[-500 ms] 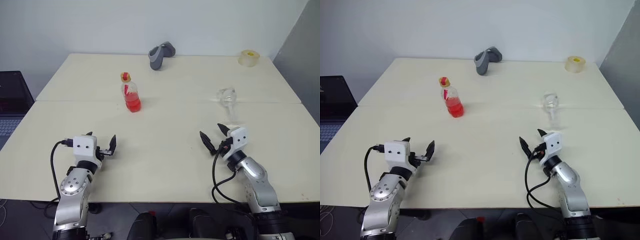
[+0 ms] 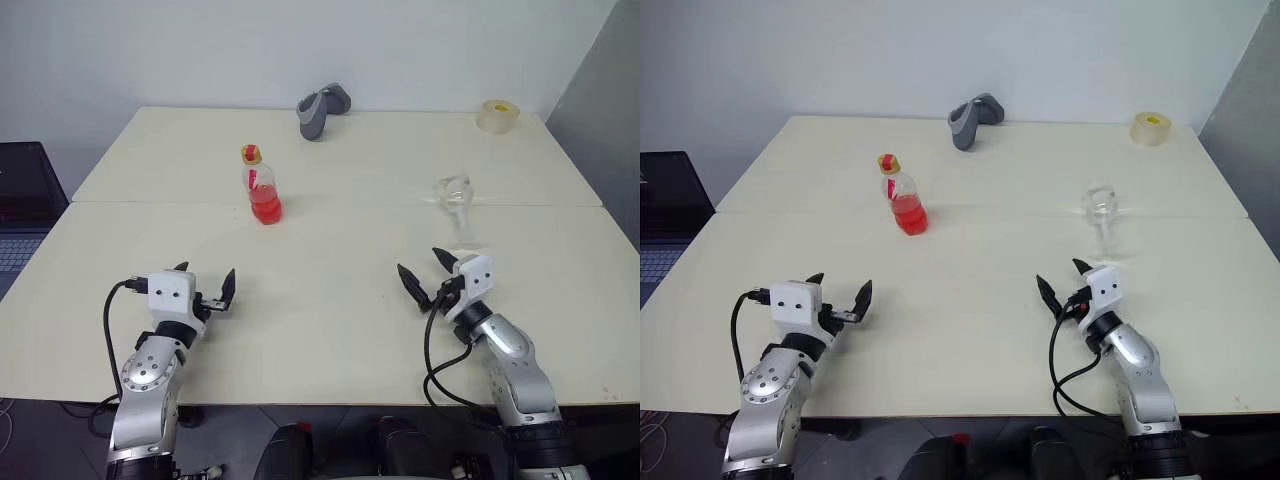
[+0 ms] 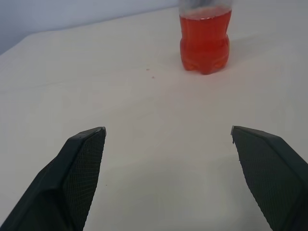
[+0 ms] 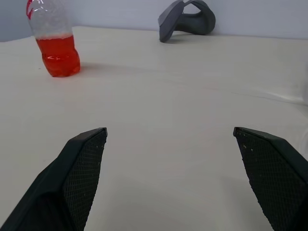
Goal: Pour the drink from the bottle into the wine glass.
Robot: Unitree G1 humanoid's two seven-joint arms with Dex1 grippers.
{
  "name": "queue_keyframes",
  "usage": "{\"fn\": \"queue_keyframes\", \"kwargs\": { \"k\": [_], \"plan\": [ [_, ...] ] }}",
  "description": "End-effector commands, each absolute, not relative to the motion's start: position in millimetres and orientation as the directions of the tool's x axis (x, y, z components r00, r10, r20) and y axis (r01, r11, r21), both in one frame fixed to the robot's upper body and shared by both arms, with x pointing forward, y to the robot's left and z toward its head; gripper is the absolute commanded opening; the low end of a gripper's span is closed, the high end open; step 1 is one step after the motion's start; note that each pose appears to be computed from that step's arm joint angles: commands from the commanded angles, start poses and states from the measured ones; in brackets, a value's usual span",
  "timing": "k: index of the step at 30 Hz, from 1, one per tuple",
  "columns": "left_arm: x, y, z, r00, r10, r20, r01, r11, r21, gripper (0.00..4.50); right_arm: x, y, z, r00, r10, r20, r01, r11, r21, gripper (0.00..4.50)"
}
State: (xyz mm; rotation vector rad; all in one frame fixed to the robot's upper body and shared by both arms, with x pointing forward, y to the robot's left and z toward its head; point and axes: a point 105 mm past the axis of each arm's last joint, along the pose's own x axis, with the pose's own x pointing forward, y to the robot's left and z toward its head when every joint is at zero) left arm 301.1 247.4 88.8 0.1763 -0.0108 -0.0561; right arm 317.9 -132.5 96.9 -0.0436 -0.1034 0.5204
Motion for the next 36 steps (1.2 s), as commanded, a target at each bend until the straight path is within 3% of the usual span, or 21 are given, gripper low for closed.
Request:
{"fn": "queue_keyframes", "kwargs": {
  "k": [1, 19, 24, 29, 36],
  "plan": [
    [301.9, 240.4, 104.3, 0.993, -0.097, 0.069, 0.084, 0.982, 0.17, 4.48, 310.2, -121.3, 115.1, 0.81, 0.57, 0.139, -0.558, 0.821, -0.122, 4.5],
    [315.6, 243.0, 112.3, 0.992, -0.085, 0.098, 0.064, 0.978, 0.196, 4.48, 305.5, -95.3, 129.5, 0.72, 0.684, 0.118, -0.67, 0.729, -0.137, 4.5],
    [342.9, 238.4, 108.7, 0.997, -0.055, 0.055, 0.043, 0.979, 0.199, 4.48, 304.5, -79.9, 128.7, 0.664, 0.746, 0.049, -0.73, 0.661, -0.172, 4.5],
    [372.3, 218.9, 112.4, 0.991, -0.127, 0.038, 0.119, 0.977, 0.178, 4.48, 308.9, -73.4, 141.7, 0.652, 0.755, 0.071, -0.742, 0.654, -0.15, 4.5],
    [412.6, 201.4, 125.4, 0.98, -0.19, 0.05, 0.179, 0.968, 0.174, 4.48, 308.4, -60.7, 183.4, 0.586, 0.797, 0.144, -0.801, 0.597, -0.049, 4.5]
  ]
}}
